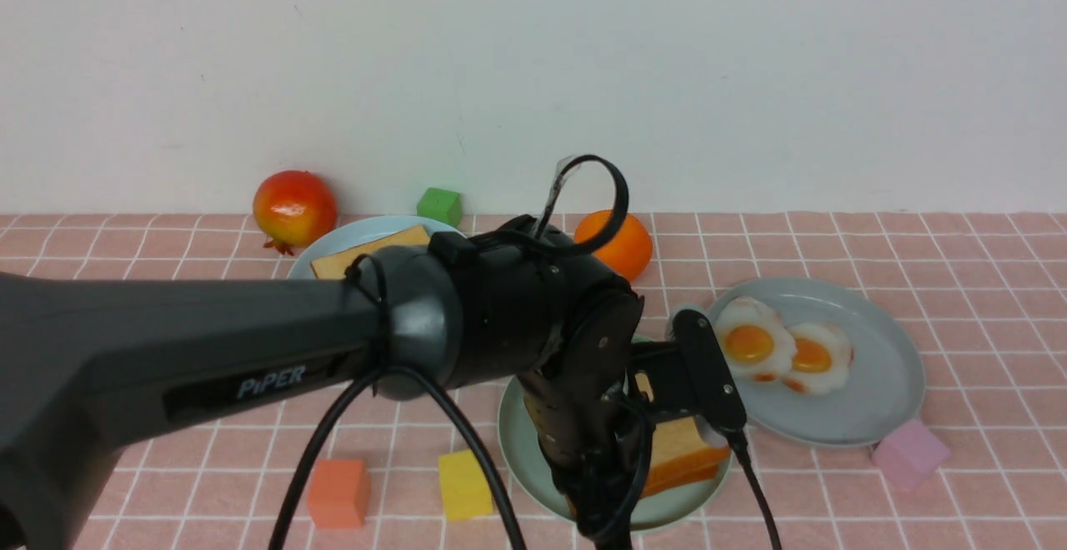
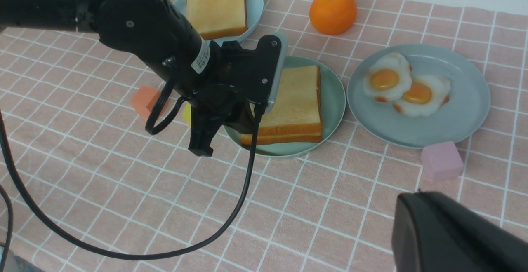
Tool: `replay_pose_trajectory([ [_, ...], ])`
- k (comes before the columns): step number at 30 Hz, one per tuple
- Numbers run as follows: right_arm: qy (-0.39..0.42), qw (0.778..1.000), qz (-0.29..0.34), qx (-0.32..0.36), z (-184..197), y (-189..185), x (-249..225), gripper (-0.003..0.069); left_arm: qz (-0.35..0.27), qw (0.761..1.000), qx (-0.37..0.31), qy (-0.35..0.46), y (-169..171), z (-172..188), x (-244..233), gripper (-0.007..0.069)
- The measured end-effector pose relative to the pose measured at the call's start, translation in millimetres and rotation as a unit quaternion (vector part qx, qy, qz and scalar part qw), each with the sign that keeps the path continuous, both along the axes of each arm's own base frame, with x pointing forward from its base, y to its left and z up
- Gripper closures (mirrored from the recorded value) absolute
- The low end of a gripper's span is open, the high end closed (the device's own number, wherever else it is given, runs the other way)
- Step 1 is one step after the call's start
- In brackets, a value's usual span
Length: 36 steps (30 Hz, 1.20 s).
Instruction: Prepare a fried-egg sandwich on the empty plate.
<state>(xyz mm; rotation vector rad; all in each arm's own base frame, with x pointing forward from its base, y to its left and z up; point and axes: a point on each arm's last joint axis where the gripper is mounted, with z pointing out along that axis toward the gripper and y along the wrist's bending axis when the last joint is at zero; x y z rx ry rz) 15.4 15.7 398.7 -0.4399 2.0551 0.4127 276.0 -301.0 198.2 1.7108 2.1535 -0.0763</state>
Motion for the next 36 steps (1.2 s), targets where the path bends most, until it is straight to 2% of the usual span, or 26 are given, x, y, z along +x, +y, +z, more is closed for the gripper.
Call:
replay_pose_trajectory([
  [4,0.000,1.000,0.000,0.000,0,0,0,0.0649,0.000,1.000,0.003,0.003,0,-2,0,0.0491],
  [9,0.001,1.000,0.001,0.001,0,0,0,0.0649,0.000,1.000,0.005,0.005,0,-2,0,0.0316],
  [11,0.001,1.000,0.002,0.002,0,1,0,0.0649,0.000,1.000,0.004,0.004,1,-1,-1,0.0293],
  [13,0.002,1.000,0.004,0.005,0,1,-1,0.0649,0.001,1.000,-0.003,0.000,2,6,-2,0.0239],
  [20,0.003,1.000,0.006,0.006,0,1,-1,0.0649,0.012,0.999,-0.040,-0.023,1,24,-2,0.0212],
  [23,0.003,1.000,0.006,0.006,0,1,-1,0.0649,0.029,0.998,-0.052,-0.023,0,24,-1,0.0218],
  [25,0.003,1.000,0.006,0.006,0,1,-1,0.0649,0.055,0.996,-0.067,-0.016,0,28,-1,0.0260],
  [28,0.002,1.000,0.007,0.004,0,1,-1,0.0649,0.082,0.992,-0.095,-0.016,1,46,-3,0.0364],
  [30,-0.001,1.000,0.009,0.001,0,1,-1,0.0649,0.112,0.982,-0.151,-0.029,7,83,-10,0.0532],
  [32,-0.004,1.000,0.010,0.000,1,1,-1,0.0649,0.130,0.972,-0.190,-0.036,15,111,-18,0.0613],
  [33,-0.006,1.000,0.011,0.000,1,1,0,0.0649,0.139,0.966,-0.215,-0.044,24,132,-26,0.0613],
  [34,-0.006,1.000,0.011,0.000,1,1,0,0.0649,0.138,0.965,-0.220,-0.045,24,132,-26,0.0613],
  [35,-0.008,1.000,0.010,0.001,1,1,0,0.0649,0.149,0.950,-0.267,-0.063,43,162,-43,0.0613],
  [36,-0.008,1.000,0.010,0.001,1,1,-1,0.0649,0.152,0.942,-0.289,-0.072,56,172,-56,0.0613],
])
